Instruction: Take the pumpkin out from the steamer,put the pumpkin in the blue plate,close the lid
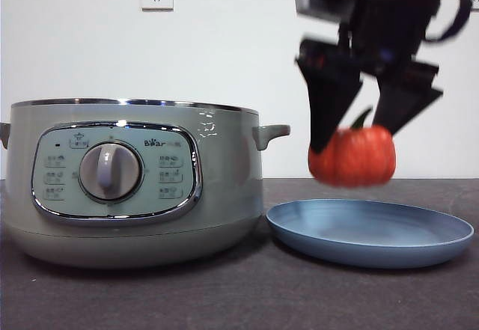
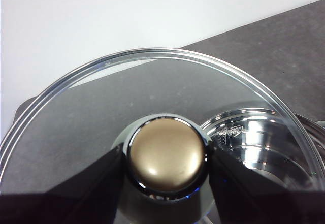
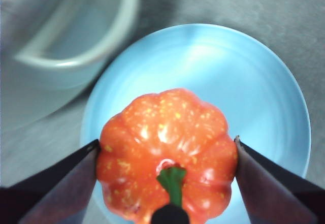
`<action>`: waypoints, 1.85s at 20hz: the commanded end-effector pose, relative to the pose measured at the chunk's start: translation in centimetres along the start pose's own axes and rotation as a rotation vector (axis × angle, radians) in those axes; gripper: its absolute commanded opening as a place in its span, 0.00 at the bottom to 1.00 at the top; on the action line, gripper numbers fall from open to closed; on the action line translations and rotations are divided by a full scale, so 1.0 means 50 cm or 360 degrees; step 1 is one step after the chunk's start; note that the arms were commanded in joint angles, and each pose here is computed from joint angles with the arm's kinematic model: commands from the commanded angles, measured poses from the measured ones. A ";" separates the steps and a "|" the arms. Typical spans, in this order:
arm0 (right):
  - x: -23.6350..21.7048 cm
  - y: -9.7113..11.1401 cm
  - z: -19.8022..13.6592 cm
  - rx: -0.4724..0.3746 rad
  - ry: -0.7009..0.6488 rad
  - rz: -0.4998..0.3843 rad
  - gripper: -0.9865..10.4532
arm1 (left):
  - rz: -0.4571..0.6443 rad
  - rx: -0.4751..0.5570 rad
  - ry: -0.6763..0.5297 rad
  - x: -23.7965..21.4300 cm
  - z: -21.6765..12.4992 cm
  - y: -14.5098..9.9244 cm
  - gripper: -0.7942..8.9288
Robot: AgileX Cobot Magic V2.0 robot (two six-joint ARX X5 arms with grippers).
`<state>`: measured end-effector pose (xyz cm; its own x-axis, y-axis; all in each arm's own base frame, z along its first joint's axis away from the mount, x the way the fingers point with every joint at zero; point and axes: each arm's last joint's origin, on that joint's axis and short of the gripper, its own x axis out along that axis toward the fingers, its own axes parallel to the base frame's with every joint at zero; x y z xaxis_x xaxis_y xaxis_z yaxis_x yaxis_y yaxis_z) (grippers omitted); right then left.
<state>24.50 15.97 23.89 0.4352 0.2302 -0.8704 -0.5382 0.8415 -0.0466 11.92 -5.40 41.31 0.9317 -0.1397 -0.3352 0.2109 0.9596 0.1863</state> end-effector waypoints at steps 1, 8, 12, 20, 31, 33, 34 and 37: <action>0.028 -0.002 -0.006 0.0031 -0.0043 -0.0017 0.08 | 0.0013 -0.0033 -0.0116 -0.014 0.016 0.006 0.07; 0.085 -0.052 -0.016 0.0147 0.0093 -0.0073 0.08 | -0.0027 -0.0031 -0.0119 -0.014 0.016 0.004 0.07; 0.095 -0.066 -0.023 0.0187 0.0148 -0.0069 0.09 | -0.0028 -0.0031 -0.0118 -0.014 0.016 0.004 0.07; 0.094 -0.064 -0.030 0.0200 0.0205 -0.0009 0.57 | -0.0068 -0.0033 -0.0121 -0.013 0.016 0.003 0.07; -0.032 -0.065 -0.006 0.0309 -0.0213 -0.0025 0.61 | -0.0341 0.0007 0.0023 0.055 0.018 -0.031 0.07; -0.088 -0.067 -0.004 0.0312 -0.0396 -0.0056 0.61 | -0.0410 0.0025 0.0111 0.093 0.015 -0.046 0.07; -0.116 -0.071 -0.005 0.0325 -0.0488 -0.0092 0.61 | -0.0447 0.0032 0.0151 0.113 0.014 -0.054 0.07; -0.182 -0.083 -0.017 0.0360 -0.0681 -0.0128 0.61 | -0.0513 0.0044 0.0234 0.172 0.009 -0.077 0.07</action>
<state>22.08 9.96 31.86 0.7525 0.3086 -0.5818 -0.3527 0.9349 0.0398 19.34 -10.42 37.08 0.7331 -0.3734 -0.5685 0.4985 0.8636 0.0755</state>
